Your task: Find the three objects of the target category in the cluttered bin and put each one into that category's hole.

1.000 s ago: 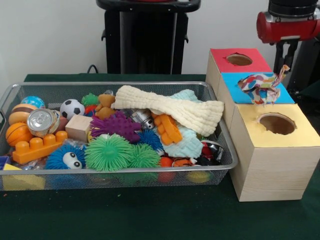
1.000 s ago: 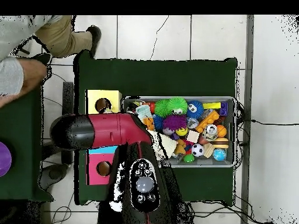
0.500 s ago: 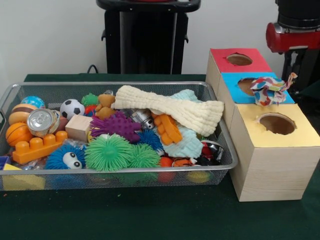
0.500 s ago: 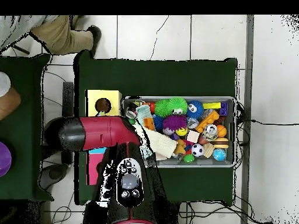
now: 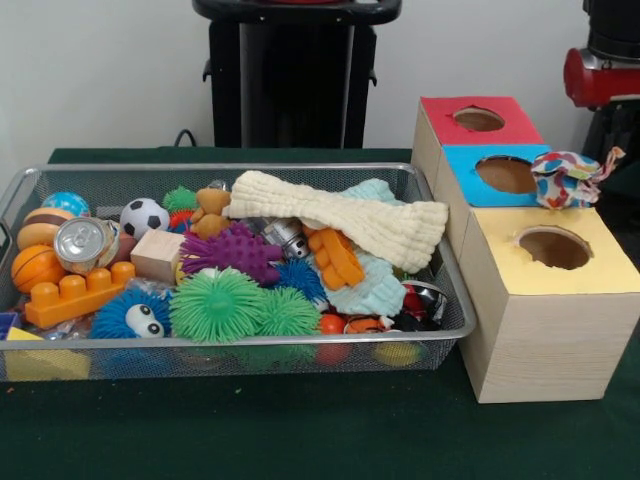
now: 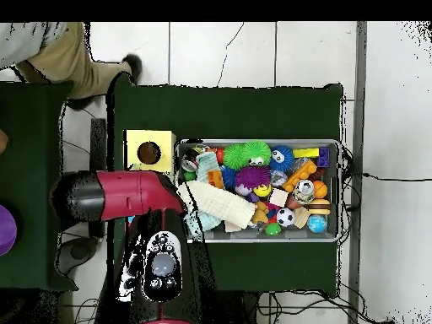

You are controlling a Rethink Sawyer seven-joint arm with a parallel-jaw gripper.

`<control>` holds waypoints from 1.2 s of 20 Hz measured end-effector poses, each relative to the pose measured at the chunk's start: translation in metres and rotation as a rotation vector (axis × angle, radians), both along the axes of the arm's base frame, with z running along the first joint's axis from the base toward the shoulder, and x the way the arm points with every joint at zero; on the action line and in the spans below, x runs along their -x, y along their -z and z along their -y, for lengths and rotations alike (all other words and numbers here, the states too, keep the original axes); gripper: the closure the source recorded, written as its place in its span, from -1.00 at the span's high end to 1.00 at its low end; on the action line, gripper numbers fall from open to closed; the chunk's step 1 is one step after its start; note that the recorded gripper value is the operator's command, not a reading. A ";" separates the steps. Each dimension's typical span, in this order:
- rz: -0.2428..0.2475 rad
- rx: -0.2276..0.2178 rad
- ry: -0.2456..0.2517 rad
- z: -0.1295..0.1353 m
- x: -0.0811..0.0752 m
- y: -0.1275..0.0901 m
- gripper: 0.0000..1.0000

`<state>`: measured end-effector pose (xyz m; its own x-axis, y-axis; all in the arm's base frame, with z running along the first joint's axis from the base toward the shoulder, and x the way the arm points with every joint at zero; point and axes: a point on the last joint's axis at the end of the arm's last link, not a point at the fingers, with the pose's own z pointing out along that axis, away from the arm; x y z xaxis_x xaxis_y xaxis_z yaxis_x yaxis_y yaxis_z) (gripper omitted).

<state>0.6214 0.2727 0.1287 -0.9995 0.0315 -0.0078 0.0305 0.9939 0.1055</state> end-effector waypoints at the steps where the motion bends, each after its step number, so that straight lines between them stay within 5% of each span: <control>1: 0.002 -0.001 0.006 -0.002 -0.002 0.000 -1.00; 10: 0.042 -0.017 0.046 -0.007 -0.033 -0.022 -1.00; 24: 0.018 -0.047 0.065 -0.008 -0.054 -0.063 -1.00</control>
<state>0.6755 0.2807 0.1919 -0.9950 0.0975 -0.0223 0.0929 0.9839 0.1529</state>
